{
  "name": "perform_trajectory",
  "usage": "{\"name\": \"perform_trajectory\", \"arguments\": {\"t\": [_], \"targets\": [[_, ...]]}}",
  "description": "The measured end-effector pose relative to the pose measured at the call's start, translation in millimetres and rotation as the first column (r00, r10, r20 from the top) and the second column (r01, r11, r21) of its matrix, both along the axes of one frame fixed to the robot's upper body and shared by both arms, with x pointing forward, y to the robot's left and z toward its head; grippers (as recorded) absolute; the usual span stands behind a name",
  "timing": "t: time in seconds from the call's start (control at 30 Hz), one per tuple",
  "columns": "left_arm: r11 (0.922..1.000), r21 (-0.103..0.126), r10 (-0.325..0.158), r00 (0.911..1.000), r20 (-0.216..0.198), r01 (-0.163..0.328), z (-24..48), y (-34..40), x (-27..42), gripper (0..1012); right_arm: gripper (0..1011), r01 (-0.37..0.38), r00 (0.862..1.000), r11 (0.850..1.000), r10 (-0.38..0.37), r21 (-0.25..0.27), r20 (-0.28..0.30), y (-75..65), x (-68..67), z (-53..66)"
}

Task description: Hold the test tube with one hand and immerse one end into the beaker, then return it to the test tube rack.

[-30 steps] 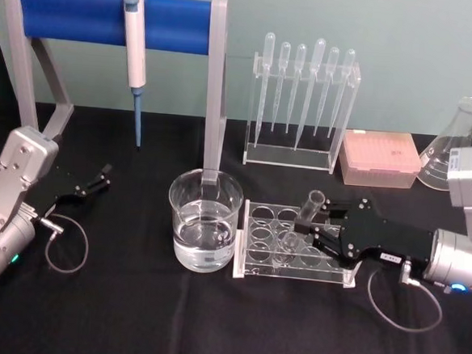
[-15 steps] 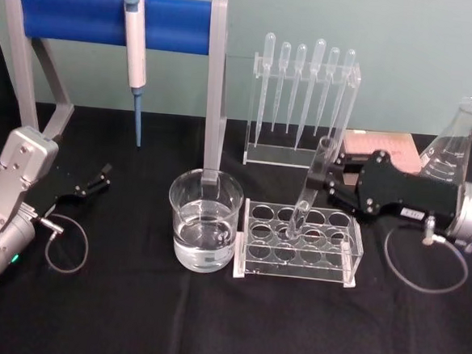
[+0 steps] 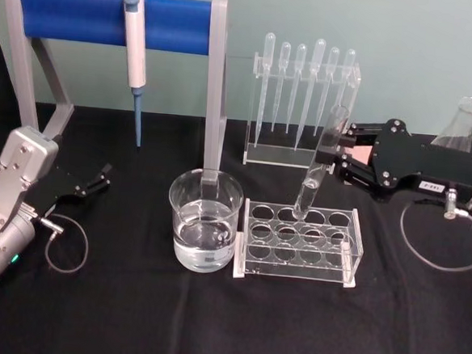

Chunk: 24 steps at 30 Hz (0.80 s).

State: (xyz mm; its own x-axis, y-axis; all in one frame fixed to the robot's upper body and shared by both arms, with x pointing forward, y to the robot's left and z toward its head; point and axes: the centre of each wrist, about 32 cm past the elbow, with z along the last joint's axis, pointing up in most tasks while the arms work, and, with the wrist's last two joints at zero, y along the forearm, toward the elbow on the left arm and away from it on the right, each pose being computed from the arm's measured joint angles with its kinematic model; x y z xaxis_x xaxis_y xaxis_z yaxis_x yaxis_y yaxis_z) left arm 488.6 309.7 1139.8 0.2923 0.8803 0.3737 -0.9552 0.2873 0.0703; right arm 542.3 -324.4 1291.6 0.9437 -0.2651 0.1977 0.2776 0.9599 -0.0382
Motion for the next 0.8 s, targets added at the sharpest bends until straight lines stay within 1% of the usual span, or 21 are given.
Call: {"name": "perform_trajectory", "arguments": {"t": [0.37, 0.8], "targets": [[1.0000, 0.000, 0.000, 1.0000, 0.000, 0.000, 0.0, 0.0, 0.0, 1000, 243, -0.001, 1.000, 1.000, 0.001, -0.004, 0.018, 0.3, 3.1, 10.2], [1.0000, 0.000, 0.000, 1.0000, 0.000, 0.000, 0.0, 0.0, 0.0, 1000, 242, 0.002, 1.000, 1.000, -0.002, -0.003, 0.017, 0.5, 3.7, 9.9]]}}
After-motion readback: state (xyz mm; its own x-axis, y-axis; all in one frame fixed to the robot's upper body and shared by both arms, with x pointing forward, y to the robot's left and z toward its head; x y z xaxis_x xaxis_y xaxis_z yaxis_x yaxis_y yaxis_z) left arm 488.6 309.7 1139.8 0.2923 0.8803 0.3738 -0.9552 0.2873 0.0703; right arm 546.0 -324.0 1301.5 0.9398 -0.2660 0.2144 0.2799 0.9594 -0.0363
